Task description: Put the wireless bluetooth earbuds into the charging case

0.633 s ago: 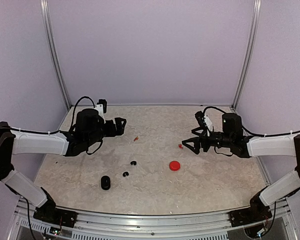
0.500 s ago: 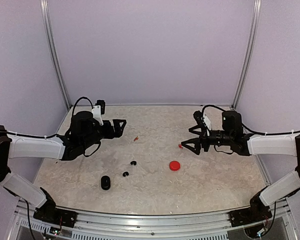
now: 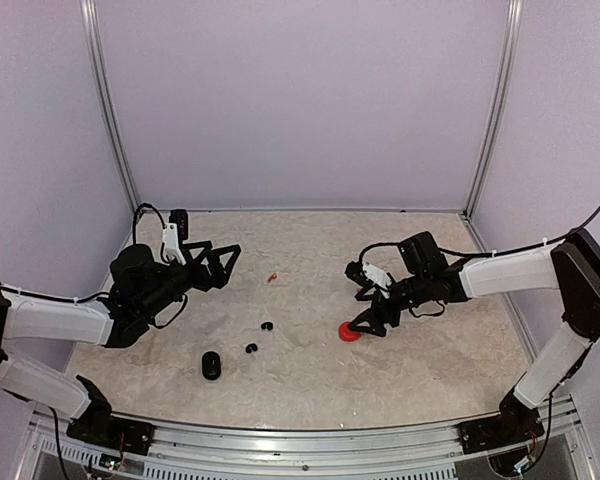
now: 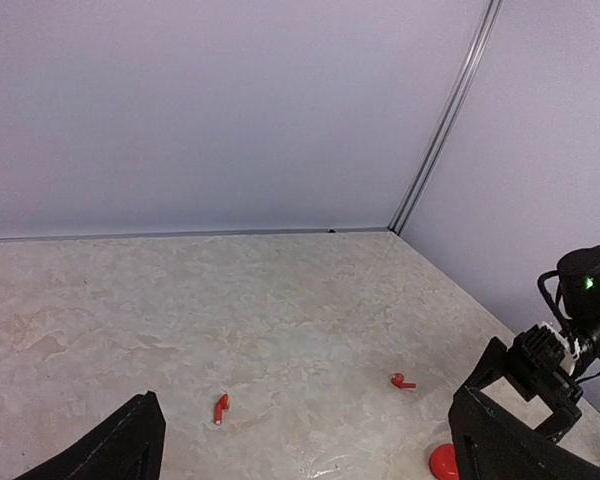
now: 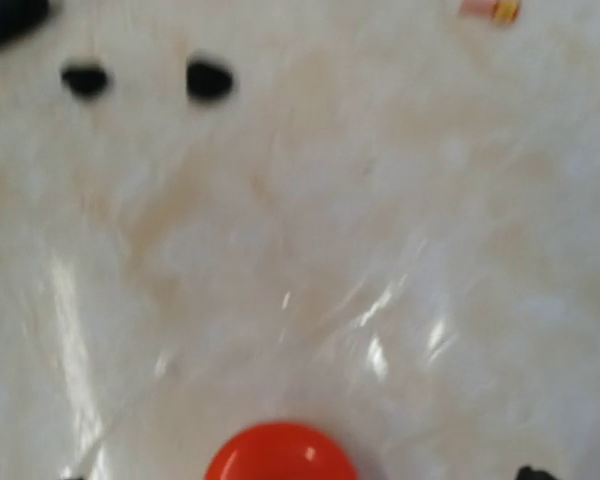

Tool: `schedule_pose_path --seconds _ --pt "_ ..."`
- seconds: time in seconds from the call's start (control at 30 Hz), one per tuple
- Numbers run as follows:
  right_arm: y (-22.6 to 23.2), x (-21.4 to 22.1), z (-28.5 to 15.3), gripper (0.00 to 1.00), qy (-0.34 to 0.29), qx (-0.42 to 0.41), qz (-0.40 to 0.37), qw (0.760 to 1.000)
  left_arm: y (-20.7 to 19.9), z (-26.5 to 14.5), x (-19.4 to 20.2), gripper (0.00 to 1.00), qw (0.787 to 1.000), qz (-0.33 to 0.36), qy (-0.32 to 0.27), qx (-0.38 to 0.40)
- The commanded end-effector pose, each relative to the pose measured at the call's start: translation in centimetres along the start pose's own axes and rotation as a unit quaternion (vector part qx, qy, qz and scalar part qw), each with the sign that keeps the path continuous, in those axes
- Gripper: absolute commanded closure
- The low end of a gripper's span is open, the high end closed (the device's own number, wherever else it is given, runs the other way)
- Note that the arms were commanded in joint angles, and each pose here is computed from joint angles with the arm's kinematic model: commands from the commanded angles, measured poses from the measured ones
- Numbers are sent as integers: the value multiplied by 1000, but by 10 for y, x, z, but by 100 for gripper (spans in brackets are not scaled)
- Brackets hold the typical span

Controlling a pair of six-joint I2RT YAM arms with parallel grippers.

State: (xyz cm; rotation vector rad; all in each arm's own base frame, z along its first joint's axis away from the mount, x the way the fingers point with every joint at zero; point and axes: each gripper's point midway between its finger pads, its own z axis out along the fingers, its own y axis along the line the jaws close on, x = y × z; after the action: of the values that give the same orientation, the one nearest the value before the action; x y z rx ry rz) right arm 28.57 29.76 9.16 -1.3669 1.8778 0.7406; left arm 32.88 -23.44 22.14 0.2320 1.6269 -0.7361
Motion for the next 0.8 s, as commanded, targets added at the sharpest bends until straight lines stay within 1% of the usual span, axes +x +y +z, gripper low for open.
schedule_pose_path --seconds 0.0,0.17,0.33,0.77 --pt "-1 21 10 9 55 13 -13 998 -9 -10 -21 1 998 12 -51 28" --pt "-2 40 20 14 92 18 -18 995 -14 -16 -22 1 997 21 -65 46" --pt "2 44 26 19 98 10 -28 995 -19 -21 -25 1 994 28 -82 63" --pt "12 60 40 27 136 -1 -54 989 -18 -15 -21 1 995 18 -77 65"
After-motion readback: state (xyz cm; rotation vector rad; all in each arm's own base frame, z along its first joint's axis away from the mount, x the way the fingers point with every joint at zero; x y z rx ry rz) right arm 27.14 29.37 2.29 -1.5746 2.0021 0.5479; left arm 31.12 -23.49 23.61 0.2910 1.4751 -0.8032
